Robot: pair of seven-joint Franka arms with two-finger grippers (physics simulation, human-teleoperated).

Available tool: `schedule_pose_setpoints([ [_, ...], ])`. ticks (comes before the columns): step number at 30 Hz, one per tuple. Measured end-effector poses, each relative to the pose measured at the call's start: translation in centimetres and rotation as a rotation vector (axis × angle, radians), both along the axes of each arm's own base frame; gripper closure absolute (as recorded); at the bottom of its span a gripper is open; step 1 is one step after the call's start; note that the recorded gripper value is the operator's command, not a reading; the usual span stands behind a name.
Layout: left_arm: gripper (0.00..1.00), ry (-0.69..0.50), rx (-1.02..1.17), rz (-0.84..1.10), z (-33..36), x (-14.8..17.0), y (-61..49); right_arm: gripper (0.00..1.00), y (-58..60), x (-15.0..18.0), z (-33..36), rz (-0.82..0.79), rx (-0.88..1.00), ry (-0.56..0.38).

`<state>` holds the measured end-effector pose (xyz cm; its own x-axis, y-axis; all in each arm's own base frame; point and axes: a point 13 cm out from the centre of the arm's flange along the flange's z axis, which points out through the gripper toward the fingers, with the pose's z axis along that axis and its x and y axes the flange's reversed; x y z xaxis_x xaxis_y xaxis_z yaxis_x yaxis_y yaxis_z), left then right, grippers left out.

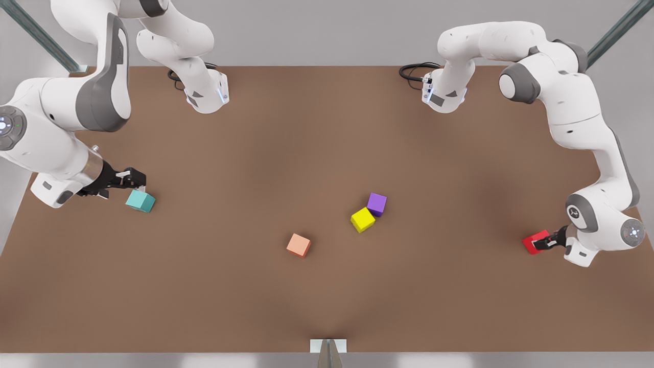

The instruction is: Pick up red wooden cube and pass to hand red wooden cube and place in blue wooden cube

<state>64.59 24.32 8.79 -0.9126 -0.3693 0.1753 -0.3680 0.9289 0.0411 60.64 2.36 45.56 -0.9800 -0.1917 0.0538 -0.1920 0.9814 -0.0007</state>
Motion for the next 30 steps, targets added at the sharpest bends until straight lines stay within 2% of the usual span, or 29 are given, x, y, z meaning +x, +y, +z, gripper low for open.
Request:
schedule_pose_setpoints([
  [5, 0.0, 0.025, -0.003, 0.026, -1.7, -1.1, -0.4, 0.0, 0.1, 0.0, -0.1, 0.003, -0.001, 0.003],
  [18, 0.0, -0.008, 0.027, 0.056, -5.1, -0.3, 0.0, 0.0, 0.2, 0.0, -0.2, 0.006, -0.001, 0.005],
  [19, 0.05, -0.012, 0.029, 0.058, -5.2, -0.2, 0.0, 0.0, 0.2, 0.0, -0.2, 0.006, -0.002, 0.005],
  [20, 0.27, -0.016, 0.028, 0.057, -5.4, 0.0, -0.2, 0.0, 0.2, 0.0, -0.2, 0.006, -0.002, 0.006],
  [21, 0.4, -0.021, 0.028, 0.056, -5.4, 0.2, -0.3, 0.0, 0.2, 0.0, -0.2, 0.006, -0.002, 0.006],
  [22, 0.46, -0.025, 0.03, 0.057, -5.4, 0.3, -0.3, 0.0, 0.2, 0.0, -0.3, 0.006, -0.002, 0.006],
  [24, 0.46, -0.034, 0.032, 0.06, -5.2, 0.6, -0.5, 0.0, 0.3, 0.0, -0.3, 0.007, -0.002, 0.007],
  [26, 0.46, -0.063, -0.02, 0.069, -3.8, 2.4, -3.1, 0.0, 0.5, 0.0, -0.3, 0.009, -0.002, 0.007],
  [28, 0.46, -0.111, -0.135, 0.092, 0.5, 5.6, -7.7, 0.0, 0.5, 0.0, -0.4, 0.009, -0.002, 0.009],
  [30, 0.46, -0.14, -0.344, 0.046, 6.9, 9.1, -17.9, 0.0, 0.7, 0.0, -1.5, 0.01, 0.01, 0.028],
])
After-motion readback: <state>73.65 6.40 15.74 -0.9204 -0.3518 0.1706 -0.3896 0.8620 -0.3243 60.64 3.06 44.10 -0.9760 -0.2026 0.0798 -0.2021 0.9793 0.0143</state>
